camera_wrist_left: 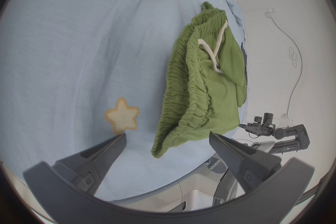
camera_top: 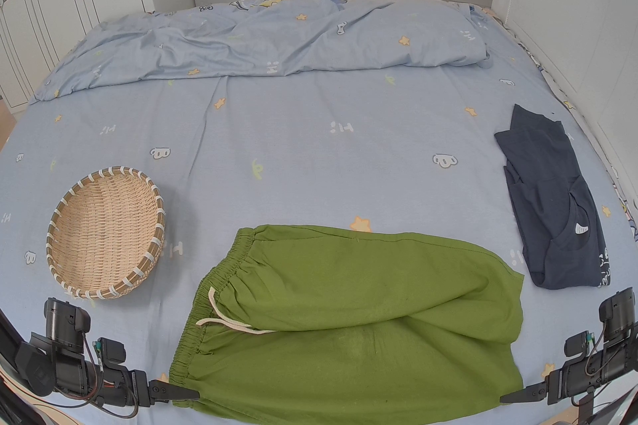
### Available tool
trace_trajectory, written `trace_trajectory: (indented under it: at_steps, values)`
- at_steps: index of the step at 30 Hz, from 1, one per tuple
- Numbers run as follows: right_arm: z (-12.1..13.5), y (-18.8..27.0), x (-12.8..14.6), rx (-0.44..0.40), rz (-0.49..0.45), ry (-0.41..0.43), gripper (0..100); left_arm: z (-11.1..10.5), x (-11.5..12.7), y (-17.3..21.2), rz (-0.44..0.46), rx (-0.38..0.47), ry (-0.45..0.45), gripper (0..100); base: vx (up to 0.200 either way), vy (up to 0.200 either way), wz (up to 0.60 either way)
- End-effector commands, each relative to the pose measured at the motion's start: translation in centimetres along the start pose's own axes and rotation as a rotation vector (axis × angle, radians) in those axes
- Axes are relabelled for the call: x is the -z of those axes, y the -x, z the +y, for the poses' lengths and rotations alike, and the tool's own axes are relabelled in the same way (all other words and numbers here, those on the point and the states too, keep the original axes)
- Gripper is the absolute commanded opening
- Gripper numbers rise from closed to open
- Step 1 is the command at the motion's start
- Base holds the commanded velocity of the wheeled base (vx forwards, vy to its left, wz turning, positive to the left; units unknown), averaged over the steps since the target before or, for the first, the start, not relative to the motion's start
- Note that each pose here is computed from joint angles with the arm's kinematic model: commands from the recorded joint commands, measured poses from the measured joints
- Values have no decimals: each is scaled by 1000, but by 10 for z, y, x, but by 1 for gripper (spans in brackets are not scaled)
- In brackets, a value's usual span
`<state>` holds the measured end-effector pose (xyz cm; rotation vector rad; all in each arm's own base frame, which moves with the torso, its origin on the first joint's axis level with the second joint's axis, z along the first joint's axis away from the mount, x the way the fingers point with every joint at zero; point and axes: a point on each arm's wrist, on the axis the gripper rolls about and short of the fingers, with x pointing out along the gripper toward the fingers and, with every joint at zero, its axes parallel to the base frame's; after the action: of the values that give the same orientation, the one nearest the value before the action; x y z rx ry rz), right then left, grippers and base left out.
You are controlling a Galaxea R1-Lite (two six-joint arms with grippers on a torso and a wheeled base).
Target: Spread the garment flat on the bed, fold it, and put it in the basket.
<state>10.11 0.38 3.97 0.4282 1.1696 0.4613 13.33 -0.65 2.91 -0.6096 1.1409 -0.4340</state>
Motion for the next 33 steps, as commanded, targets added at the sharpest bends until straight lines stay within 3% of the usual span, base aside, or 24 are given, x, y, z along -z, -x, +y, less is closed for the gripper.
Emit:
trace_trajectory:
  at_steps: [1,7,18,22,25,28,29,33]
  values:
    - [2,3,3,0,-21,14,100,-2,-2,11,-81,0,-15,100,0,0,0]
    - [14,20,8,0,-171,121,100,-9,-6,26,-166,-3,-29,100,0,0,0]
    - [16,25,6,11,-207,125,100,-40,-5,69,-230,3,-37,100,0,0,0]
    - [19,34,0,26,-293,146,100,-54,-12,80,-256,27,-83,100,0,0,0]
    - [26,47,-17,23,-376,184,100,-73,-34,84,-253,75,-162,100,0,0,0]
    - [31,53,-31,21,-414,203,100,-93,-57,79,-218,117,-171,100,0,0,0]
    - [35,60,-44,21,-453,229,100,-115,-83,75,-206,161,-161,100,0,0,0]
    - [41,70,-78,21,-494,260,100,-137,-131,55,-182,190,-160,100,0,0,0]
